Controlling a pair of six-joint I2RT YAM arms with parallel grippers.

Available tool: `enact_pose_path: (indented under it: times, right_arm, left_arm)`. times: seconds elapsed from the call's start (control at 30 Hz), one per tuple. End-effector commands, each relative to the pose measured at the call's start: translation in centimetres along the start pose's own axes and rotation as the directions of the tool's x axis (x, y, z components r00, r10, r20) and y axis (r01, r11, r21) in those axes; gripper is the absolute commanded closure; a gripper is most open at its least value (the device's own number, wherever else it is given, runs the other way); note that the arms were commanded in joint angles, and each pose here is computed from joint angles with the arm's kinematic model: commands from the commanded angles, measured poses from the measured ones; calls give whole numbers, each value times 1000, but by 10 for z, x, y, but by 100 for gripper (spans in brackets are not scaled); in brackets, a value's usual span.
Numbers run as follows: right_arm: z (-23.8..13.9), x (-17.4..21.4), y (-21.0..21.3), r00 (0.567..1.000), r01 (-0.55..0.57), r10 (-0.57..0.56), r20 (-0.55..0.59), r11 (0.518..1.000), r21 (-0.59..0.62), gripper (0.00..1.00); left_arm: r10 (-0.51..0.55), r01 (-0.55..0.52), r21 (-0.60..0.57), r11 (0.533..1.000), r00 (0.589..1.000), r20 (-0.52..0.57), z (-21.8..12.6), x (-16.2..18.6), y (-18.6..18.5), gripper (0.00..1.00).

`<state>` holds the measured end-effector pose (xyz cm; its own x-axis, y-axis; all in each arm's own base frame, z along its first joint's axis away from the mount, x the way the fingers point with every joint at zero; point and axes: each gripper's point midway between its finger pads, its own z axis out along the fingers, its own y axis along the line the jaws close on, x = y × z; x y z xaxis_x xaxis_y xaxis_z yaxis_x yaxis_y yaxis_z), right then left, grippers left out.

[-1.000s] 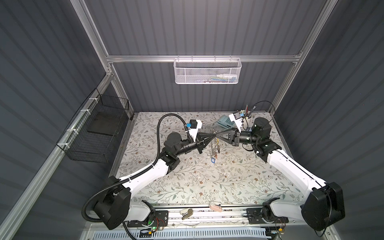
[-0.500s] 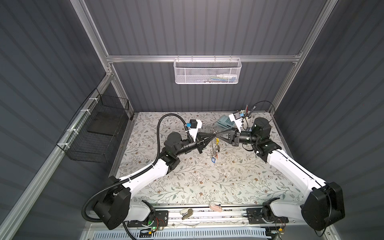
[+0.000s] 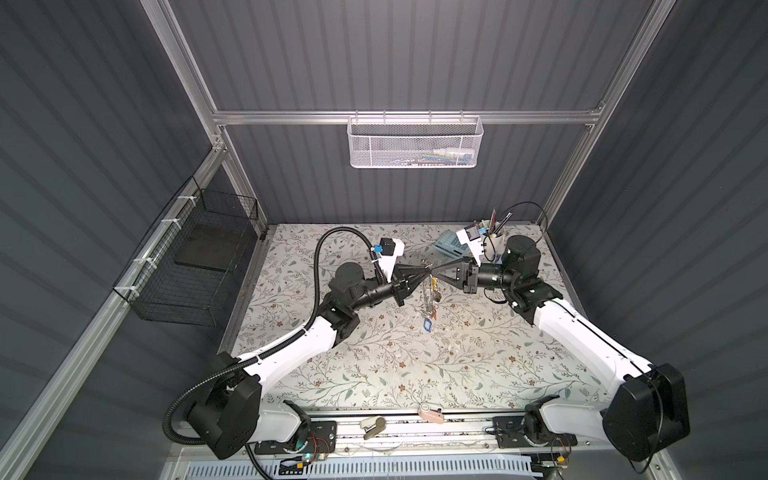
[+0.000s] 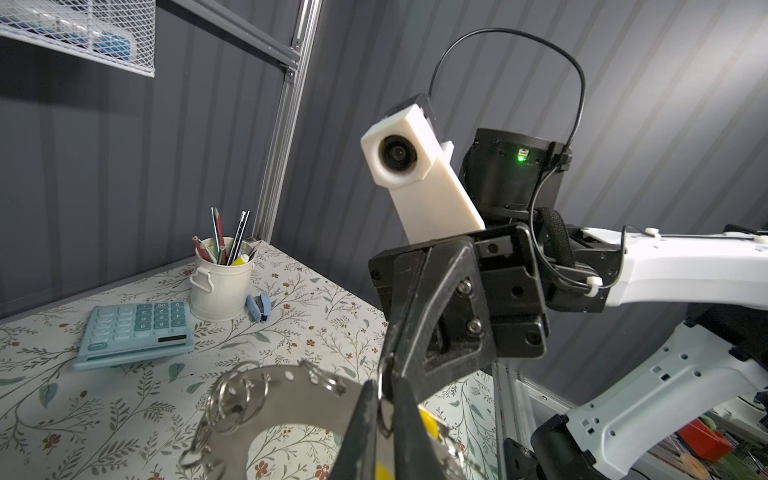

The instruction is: Put the keys on the keyring

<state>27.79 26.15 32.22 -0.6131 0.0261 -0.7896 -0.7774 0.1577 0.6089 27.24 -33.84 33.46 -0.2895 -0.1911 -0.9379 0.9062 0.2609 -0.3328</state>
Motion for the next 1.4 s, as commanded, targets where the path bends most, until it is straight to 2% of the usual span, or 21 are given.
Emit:
enact_pose_path:
  times: [0.0,0.27,0.37,0.5,0.57,0.73,1.03,1.2,1.37]
  right_arm:
    - [1,-7,9,999,33,-34,-7,999,-20,100]
    - [2,-7,8,999,42,-42,-11,999,-13,100]
    - [1,-6,9,999,48,-49,-21,999,-9,100]
    - [1,-4,10,998,61,-61,-35,998,-7,100]
    - [1,-3,11,997,63,-63,-44,998,-10,100]
    - [-1,1,14,995,80,-81,-66,997,-12,100]
    - [-3,3,22,992,103,-106,-72,994,-44,100]
    - [-3,3,23,990,120,-123,-67,992,-47,100]
    - [-2,6,20,989,123,-126,-73,991,-47,100]
  left_arm:
    - [4,-5,4,1000,999,39,-4,-19,3,85]
    - [-28,28,-17,999,999,20,-16,-21,17,77]
    - [-57,57,-34,998,998,12,-29,-30,31,65]
    - [-15,20,26,999,987,-157,-36,-26,30,47]
    - [10,8,74,997,970,-243,-40,-20,24,43]
    - [116,-23,242,970,919,-377,-48,-9,0,41]
    - [117,59,318,946,854,-507,-30,-10,8,40]
    - [126,94,335,938,806,-579,-15,10,0,45]
    - [116,128,372,919,816,-566,-10,10,-12,50]
